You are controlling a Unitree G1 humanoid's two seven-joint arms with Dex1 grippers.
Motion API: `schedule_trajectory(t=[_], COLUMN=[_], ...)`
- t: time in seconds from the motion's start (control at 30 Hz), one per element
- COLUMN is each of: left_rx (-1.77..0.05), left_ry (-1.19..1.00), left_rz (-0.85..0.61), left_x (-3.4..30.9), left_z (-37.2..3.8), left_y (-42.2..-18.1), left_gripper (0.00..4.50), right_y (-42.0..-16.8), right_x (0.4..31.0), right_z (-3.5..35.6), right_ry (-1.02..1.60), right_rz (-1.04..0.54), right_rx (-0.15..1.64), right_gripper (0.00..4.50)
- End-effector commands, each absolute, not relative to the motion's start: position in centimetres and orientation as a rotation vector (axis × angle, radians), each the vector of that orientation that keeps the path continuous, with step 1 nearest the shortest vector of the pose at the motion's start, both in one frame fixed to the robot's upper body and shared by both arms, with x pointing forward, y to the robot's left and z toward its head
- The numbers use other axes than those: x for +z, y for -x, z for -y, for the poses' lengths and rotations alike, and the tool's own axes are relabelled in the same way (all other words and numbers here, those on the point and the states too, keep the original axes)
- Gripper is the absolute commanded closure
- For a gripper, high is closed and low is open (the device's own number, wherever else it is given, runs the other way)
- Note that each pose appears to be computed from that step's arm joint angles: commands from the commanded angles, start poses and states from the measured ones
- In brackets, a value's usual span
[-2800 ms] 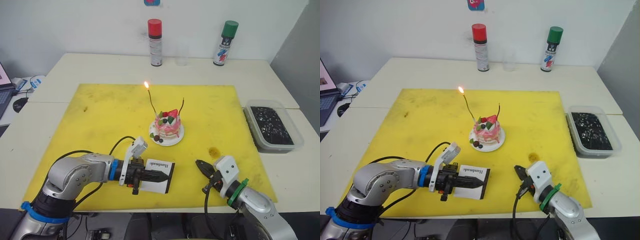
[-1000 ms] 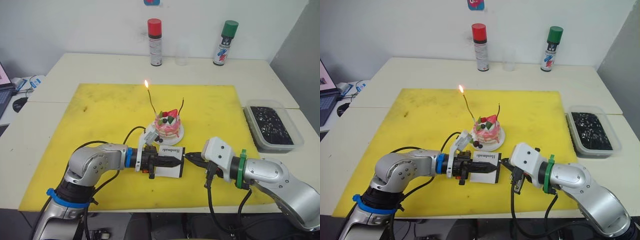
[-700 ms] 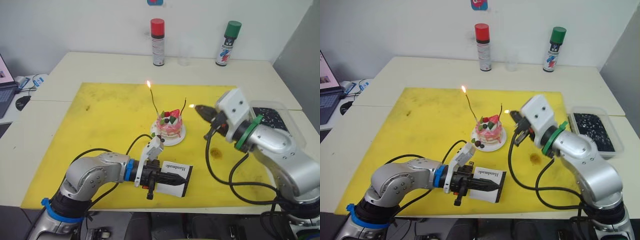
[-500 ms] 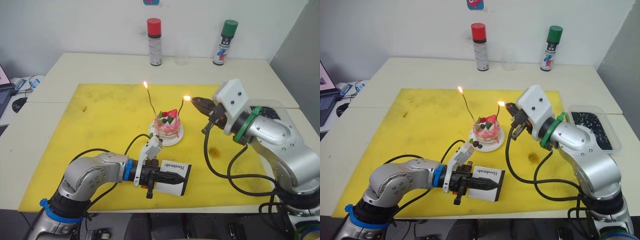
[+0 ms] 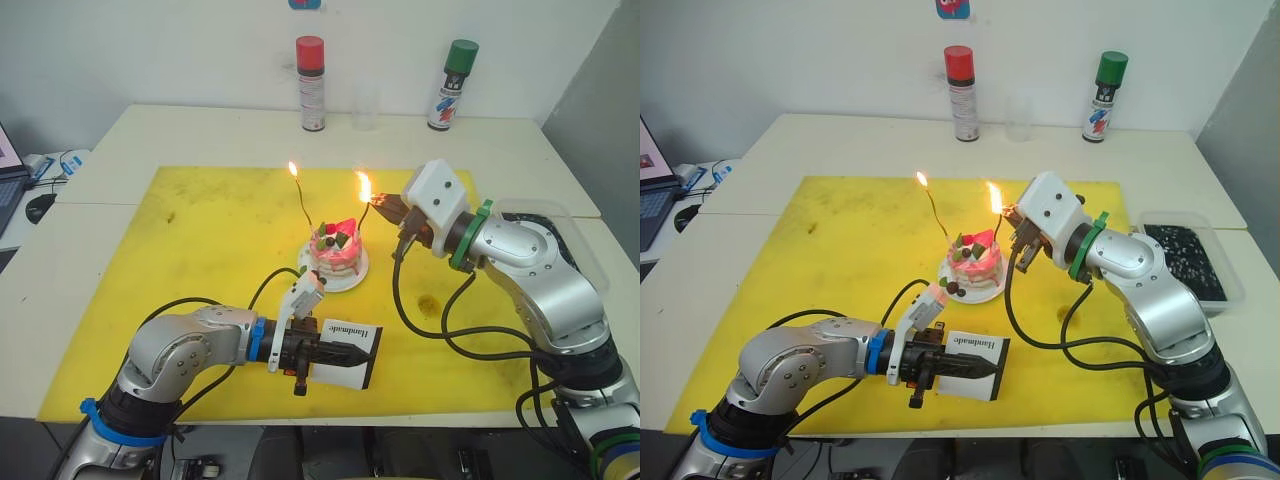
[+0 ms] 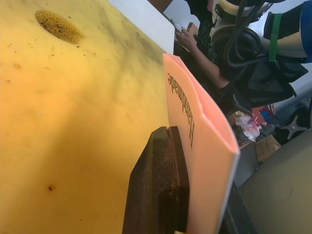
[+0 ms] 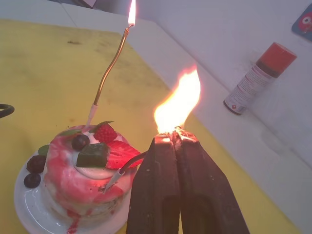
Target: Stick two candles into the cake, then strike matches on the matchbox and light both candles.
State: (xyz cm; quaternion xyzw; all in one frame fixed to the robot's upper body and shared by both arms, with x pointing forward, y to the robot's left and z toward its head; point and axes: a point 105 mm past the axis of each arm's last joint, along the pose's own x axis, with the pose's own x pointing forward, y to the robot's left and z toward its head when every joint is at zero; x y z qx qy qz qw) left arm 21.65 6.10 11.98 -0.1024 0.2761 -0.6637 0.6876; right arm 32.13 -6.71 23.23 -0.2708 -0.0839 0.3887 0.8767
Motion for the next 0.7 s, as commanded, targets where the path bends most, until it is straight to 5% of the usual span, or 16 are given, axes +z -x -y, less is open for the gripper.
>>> schedule_trajectory(t=[0.03, 0.7], left_rx=[-1.502, -1.505], left_ry=[0.227, 0.225], left_rz=[-0.575, -0.578], left_x=[12.64, 12.53], left_z=[-5.91, -5.92], left_y=[-21.56, -21.6], left_gripper=[4.5, 4.5], right_y=[-31.75, -31.4], right_x=[24.84, 25.71], right_z=[6.71, 7.25], right_ry=[0.585, 0.575], right_rz=[0.245, 0.247], right_rx=[0.802, 0.776], right_gripper=[4.48, 4.48])
